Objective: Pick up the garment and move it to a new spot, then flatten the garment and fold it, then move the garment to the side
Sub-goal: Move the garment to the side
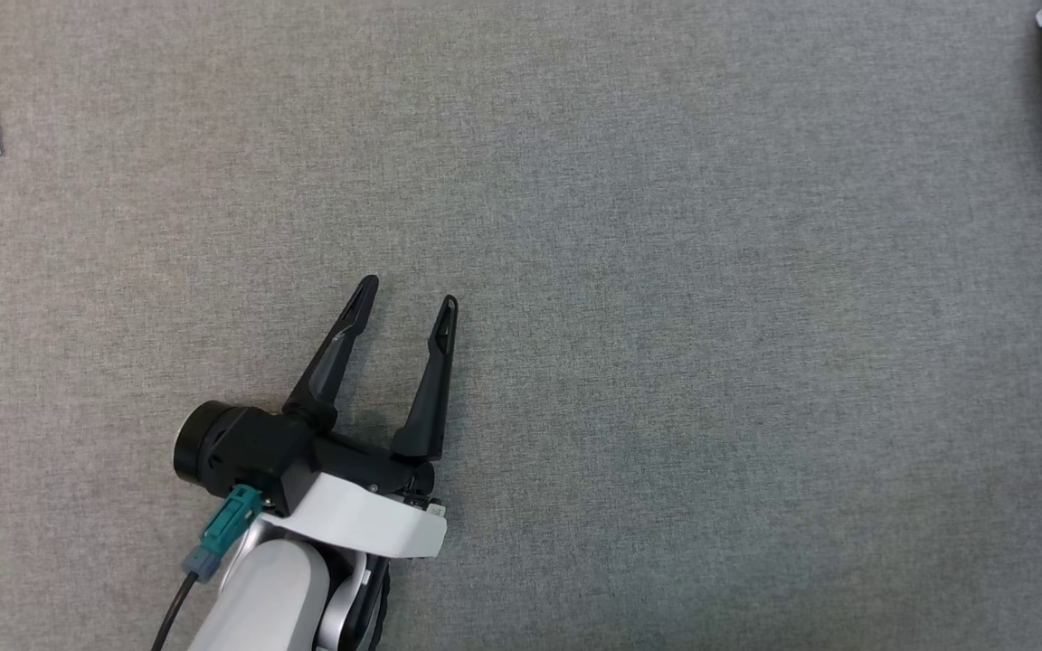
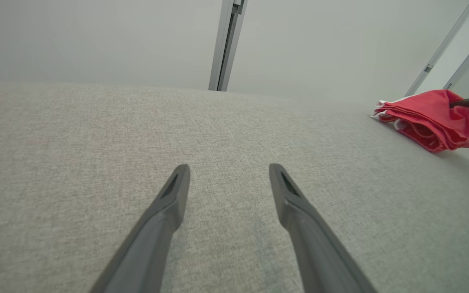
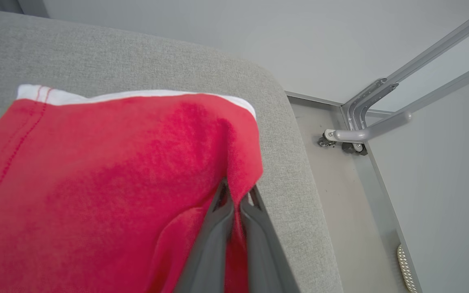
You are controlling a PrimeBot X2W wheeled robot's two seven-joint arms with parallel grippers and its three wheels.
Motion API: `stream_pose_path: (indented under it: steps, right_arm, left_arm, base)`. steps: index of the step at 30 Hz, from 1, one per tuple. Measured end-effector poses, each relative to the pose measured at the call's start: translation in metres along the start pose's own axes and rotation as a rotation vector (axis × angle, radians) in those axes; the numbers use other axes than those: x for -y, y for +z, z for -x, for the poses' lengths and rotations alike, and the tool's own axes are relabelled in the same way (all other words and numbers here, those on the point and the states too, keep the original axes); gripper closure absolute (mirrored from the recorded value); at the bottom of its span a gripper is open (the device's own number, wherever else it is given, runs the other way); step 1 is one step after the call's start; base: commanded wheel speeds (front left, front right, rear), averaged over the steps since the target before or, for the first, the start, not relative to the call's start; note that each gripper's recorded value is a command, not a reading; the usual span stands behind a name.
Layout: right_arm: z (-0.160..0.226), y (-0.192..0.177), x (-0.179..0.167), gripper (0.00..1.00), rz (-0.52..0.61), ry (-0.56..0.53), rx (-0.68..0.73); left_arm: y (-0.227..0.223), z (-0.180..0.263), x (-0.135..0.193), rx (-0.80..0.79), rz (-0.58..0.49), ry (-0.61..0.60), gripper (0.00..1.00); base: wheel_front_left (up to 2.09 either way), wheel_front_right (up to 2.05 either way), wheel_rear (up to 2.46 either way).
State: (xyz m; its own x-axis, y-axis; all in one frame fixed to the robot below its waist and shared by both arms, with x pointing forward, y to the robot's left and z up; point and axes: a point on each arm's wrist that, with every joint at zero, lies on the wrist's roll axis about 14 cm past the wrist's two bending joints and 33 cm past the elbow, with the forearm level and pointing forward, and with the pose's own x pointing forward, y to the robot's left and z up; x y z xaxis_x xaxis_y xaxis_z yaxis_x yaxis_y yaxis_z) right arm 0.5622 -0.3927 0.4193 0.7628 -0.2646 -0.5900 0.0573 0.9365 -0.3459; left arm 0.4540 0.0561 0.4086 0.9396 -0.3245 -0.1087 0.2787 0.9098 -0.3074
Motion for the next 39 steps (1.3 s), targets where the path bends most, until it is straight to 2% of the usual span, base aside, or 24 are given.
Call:
stream_pose_path:
  steps: [1, 3, 6, 11, 19, 25, 33, 39]
  right_arm:
    - [-0.001, 0.002, 0.0, 0.82, 0.005, -0.003, 0.008]
    - [-0.003, 0.004, 0.002, 0.33, 0.022, -0.012, 0.023]
    - [-0.005, 0.008, -0.003, 0.0, 0.038, -0.005, 0.062]
    - [-0.006, 0.015, -0.009, 0.0, 0.082, 0.003, 0.116]
    - [-0.002, 0.021, -0.019, 0.0, 0.059, 0.018, 0.164]
    - [0.009, 0.042, -0.03, 0.0, 0.04, 0.046, 0.254]
    - [0.042, 0.096, -0.061, 0.0, -0.067, 0.131, 0.474]
    - [0.078, 0.113, -0.1, 0.0, -0.16, 0.234, 0.591]
  left_arm:
    - [-0.001, 0.0, 0.0, -0.002, 0.0, 0.0, 0.0]
    - [-0.002, 0.0, -0.001, -0.004, 0.001, 0.002, 0.0]
    - [-0.001, -0.001, -0.001, -0.003, -0.001, 0.001, 0.0]
    - [-0.001, -0.003, -0.003, -0.001, -0.003, 0.004, 0.0]
    - [0.004, -0.002, -0.001, 0.009, -0.006, 0.003, 0.0]
    - [0.014, 0.0, -0.001, 0.032, -0.005, 0.012, 0.0]
    - [0.04, 0.006, -0.015, 0.092, -0.025, 0.065, 0.0]
    - [0.073, 0.017, -0.033, 0.173, -0.033, 0.15, 0.0]
  base:
    - [0.0, 0.0, 0.0]
    - [0.0, 0.0, 0.0]
    - [0.0, 0.0, 0.0]
    - [0.0, 0.0, 0.0]
    - [0.0, 0.0, 0.0]
    - [0.0, 0.0, 0.0]
    - [0.0, 0.0, 0.0]
    - [0.0, 0.0, 0.0]
